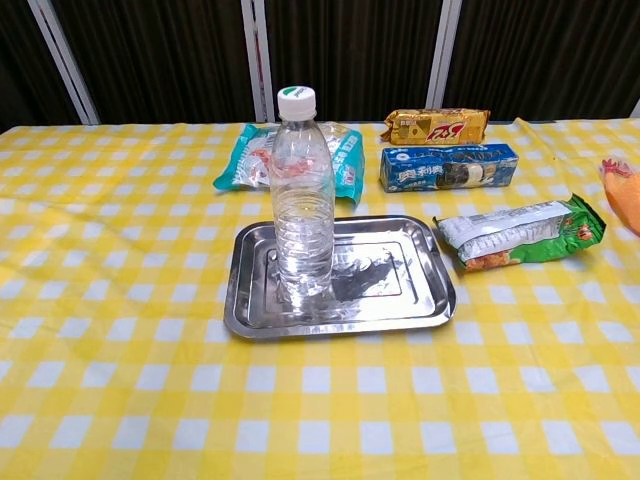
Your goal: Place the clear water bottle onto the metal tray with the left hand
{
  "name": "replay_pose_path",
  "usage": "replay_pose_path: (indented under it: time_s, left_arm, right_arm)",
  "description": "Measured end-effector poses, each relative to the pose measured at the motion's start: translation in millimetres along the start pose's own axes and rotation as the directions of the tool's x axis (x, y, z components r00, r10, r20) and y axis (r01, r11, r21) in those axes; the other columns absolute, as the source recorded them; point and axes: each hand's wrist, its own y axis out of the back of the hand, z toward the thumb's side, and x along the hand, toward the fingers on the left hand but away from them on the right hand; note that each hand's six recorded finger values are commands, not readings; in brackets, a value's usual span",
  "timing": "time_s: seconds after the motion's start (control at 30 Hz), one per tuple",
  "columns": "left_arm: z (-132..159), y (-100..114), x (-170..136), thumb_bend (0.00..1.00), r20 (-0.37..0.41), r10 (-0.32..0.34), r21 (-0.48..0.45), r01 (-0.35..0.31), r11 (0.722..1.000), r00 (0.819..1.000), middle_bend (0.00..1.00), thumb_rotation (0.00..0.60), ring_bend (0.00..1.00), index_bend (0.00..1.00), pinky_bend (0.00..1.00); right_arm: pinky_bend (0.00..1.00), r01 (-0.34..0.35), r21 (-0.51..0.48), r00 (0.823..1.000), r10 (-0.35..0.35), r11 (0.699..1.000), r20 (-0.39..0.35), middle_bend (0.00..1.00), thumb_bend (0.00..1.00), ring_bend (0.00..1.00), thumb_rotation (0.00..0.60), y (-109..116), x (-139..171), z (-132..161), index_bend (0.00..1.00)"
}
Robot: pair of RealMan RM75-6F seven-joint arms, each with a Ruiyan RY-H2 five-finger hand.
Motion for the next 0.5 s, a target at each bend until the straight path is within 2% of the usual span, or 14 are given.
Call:
replay_pose_path:
  time_s: [0.1, 0.17, 0.23, 0.3, 0.5]
  left_arm:
    - [-34, 11, -10, 0.34, -0.026, 0.057, 0.158, -0.052, 0.986, 0.998, 0.14, 0.600, 0.00, 0.18, 0.07]
    - [-56, 17, -19, 0.34, -0.045, 0.076, 0.268, -0.062, 0.961, 0.996, 0.14, 0.600, 0.00, 0.17, 0.07]
    - [-70, 20, -27, 0.34, -0.059, 0.083, 0.337, -0.058, 0.940, 0.995, 0.14, 0.600, 0.00, 0.18, 0.07]
    - [-75, 22, -33, 0.34, -0.068, 0.085, 0.362, -0.055, 0.931, 0.994, 0.14, 0.600, 0.00, 0.18, 0.07]
    - [-72, 24, -40, 0.34, -0.070, 0.081, 0.333, -0.053, 0.941, 0.994, 0.14, 0.600, 0.00, 0.18, 0.07]
  right_arm:
    - [0.00, 0.005, 0.011, 1.000, -0.005, 1.000, -0.002, 0.00, 0.05, 0.04, 0.600, 0, 0, 1, 0.11]
    - [0.00, 0.011, 0.021, 1.000, -0.011, 1.000, -0.002, 0.00, 0.05, 0.04, 0.600, 1, 0, 0, 0.11]
    - [0.00, 0.019, 0.033, 1.000, -0.019, 0.999, 0.000, 0.00, 0.05, 0.04, 0.600, 3, 0, 0, 0.11]
    - [0.00, 0.030, 0.045, 1.000, -0.030, 0.999, 0.004, 0.00, 0.05, 0.04, 0.600, 5, 0, -1, 0.11]
    - [0.00, 0.052, 0.043, 0.998, -0.052, 0.998, 0.017, 0.00, 0.05, 0.04, 0.600, 10, 1, -2, 0.11]
